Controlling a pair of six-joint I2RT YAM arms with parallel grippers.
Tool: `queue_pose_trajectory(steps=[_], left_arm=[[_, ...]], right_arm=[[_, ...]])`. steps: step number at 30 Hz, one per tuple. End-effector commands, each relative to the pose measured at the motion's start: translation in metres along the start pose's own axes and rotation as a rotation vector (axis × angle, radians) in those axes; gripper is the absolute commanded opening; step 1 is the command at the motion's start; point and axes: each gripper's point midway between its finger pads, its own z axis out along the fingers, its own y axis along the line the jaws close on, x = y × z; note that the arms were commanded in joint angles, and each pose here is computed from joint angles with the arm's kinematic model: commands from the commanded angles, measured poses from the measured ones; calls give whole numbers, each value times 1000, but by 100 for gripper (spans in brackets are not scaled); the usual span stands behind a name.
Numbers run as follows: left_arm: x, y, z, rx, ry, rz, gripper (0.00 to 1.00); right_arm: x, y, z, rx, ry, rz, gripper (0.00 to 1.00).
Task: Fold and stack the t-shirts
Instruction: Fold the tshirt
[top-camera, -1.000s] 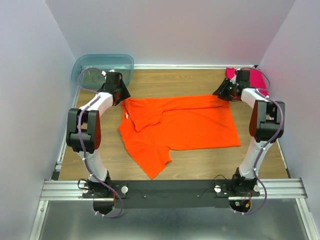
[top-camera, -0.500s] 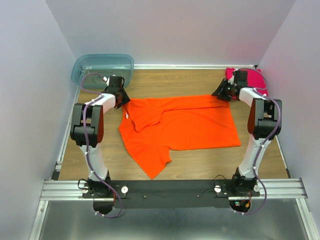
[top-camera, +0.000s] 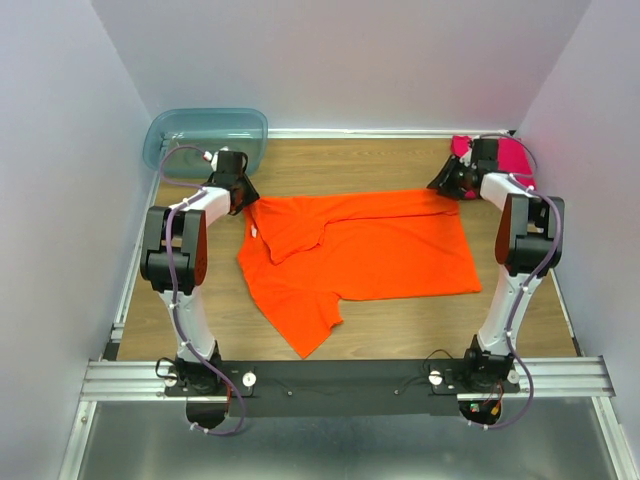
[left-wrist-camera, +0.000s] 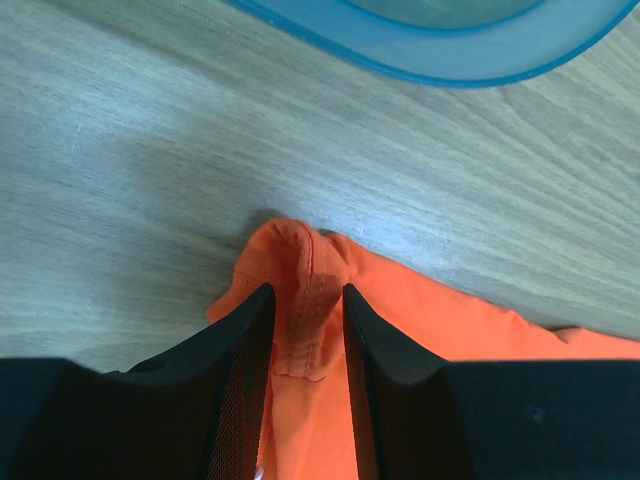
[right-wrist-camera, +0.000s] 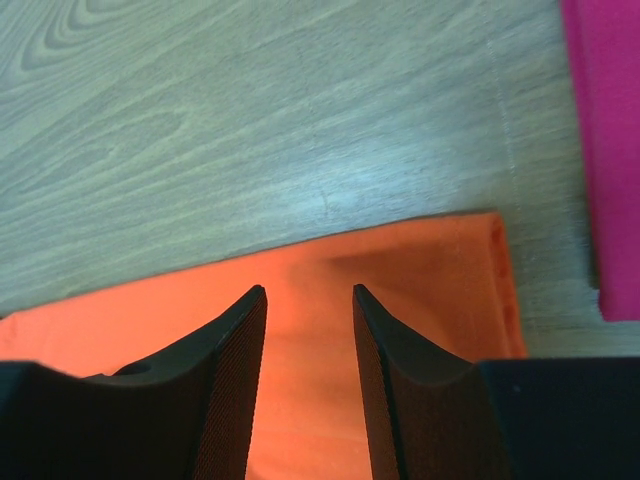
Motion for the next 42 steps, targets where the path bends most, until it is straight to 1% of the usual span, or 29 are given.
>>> queue_pose_trajectory(steps=[1,3,7,10,13,14,15,16,17,18,19,22,25,28,32,34,37,38,40,41,42], left_arm=[[-10,2,3,-8,-44,-33,41],[-10,1,6,-5,-40,-33,40],[-10,1,10,-9,-37,-34,35],[-8,3,11,-19,-33,-37,34],[-7,6,12,-25,-35,-39,27],[-7,6,13,-29,-38,-37,20],[-5,8,15,-37,-34,-34,17],[-6,11,15,-48,-40,-35,10],[-6,12,14,-52,-41,-38,6],[-8,16,13,-59,-46,-47,5],[-10,19,12,-68,-54,-65,0],[-17,37,4,-90,-86,-130,0],[-20,48,-4,-101,-102,-175,0],[-20,44,-9,-75,-113,-195,0],[-12,40,2,-50,-78,-187,0],[-13,40,3,-51,-77,-180,2],[-22,36,-3,-40,-101,-169,13],[-25,36,-6,-40,-110,-167,21],[-36,31,-18,-27,-144,-165,27],[-39,29,-23,-17,-151,-158,33],[-46,24,-32,2,-171,-152,37]], right_arm=[[-10,-17,5,43,-15,33,46],[-12,-20,6,49,-16,43,46],[-11,-24,11,47,-7,57,45],[-10,-25,13,45,-4,65,45],[-8,-31,16,61,0,74,45],[-6,-34,17,67,3,78,45],[-4,-38,18,71,10,83,45],[-2,-43,20,78,16,93,45],[-1,-47,20,85,17,99,44],[2,-51,20,93,21,108,44],[2,-59,19,109,20,124,42],[2,-72,16,129,14,160,40],[-2,-74,12,132,3,162,40],[-7,-70,11,121,-10,161,40],[-11,-62,15,75,1,152,40],[-12,-61,15,68,1,144,40],[-22,-50,7,41,-19,116,41],[-23,-48,4,36,-22,111,41],[-35,-38,-8,19,-52,91,43],[-37,-33,-11,10,-59,84,45],[-44,-25,-20,-5,-78,73,45]])
